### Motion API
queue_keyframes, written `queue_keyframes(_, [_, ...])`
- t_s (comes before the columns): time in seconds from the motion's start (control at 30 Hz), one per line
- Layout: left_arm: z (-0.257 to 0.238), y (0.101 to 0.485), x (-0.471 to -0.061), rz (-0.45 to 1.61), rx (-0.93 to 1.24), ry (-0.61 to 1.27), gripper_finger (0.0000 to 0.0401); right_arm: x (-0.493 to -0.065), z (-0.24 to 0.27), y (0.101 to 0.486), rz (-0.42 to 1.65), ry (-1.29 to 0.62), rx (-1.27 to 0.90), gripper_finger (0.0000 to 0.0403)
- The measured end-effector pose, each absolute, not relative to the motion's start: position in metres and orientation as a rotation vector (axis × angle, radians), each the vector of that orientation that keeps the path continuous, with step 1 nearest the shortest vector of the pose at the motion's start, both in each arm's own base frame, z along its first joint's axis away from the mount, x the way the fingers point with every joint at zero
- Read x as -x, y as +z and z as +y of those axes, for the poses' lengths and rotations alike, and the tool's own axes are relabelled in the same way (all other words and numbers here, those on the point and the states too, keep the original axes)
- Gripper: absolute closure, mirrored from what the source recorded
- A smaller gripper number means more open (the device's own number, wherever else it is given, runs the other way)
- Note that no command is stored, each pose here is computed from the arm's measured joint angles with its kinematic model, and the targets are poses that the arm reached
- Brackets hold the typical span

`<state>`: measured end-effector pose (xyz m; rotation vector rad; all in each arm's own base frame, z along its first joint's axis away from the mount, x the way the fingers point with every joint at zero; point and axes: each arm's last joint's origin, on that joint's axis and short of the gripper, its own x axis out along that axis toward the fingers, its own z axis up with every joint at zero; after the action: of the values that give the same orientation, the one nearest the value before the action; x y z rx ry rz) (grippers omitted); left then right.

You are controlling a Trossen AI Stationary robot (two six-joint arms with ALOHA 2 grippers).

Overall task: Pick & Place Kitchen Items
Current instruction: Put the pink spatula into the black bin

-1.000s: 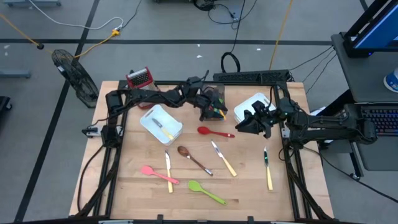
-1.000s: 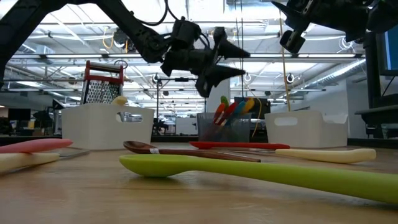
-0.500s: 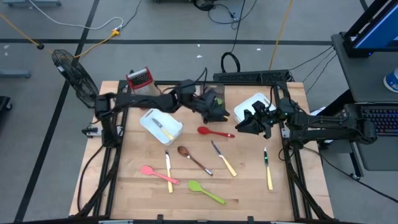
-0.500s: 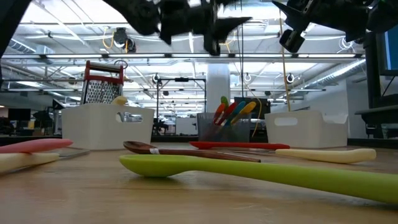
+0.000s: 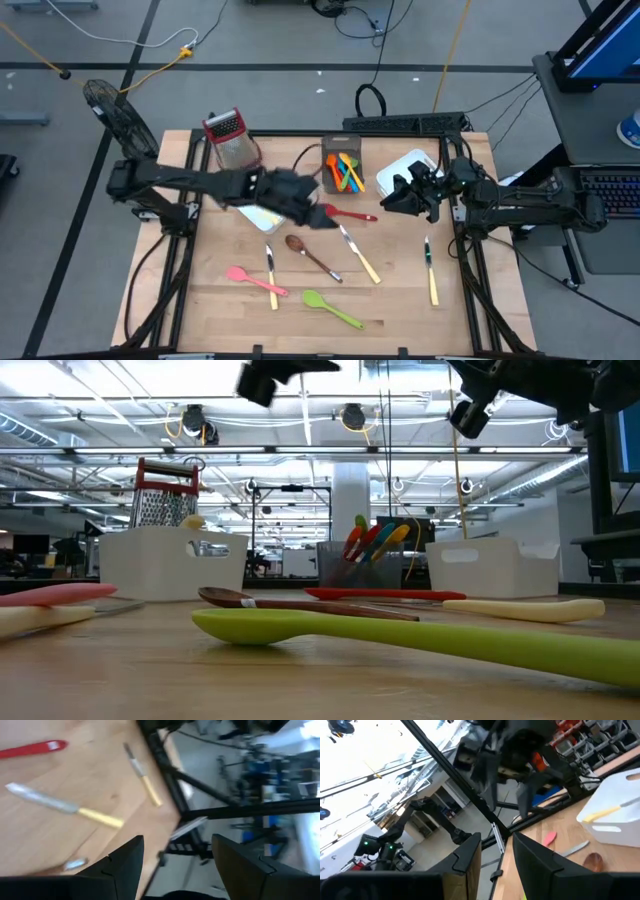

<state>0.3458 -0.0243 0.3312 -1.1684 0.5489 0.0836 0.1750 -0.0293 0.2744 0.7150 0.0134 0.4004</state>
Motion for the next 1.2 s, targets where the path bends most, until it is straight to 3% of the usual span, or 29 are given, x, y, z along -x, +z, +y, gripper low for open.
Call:
queue_keyframes(0.2, [-0.066, 0.325, -0.328, 0.641, 1.182, 0.225, 0.0162, -0.174, -0.029, 0.275, 0.012, 0.402, -0.720, 0.0298])
queue_keyframes(0.7, [-0.137, 0.298, -0.282, 0.793, 1.530, 0.712, 0.0162, -0.174, -0.029, 0.275, 0.011, 0.402, -0.718, 0.0298])
queue_keyframes(0.93, [-0.152, 0.297, -0.272, 0.744, 1.548, 0.745, 0.0162, -0.174, -0.029, 0.275, 0.011, 0.402, -0.717, 0.0298])
queue_keyframes(1.2, [-0.160, 0.301, -0.273, 0.719, 1.527, 0.658, 0.0162, -0.174, -0.029, 0.275, 0.010, 0.402, -0.717, 0.0298])
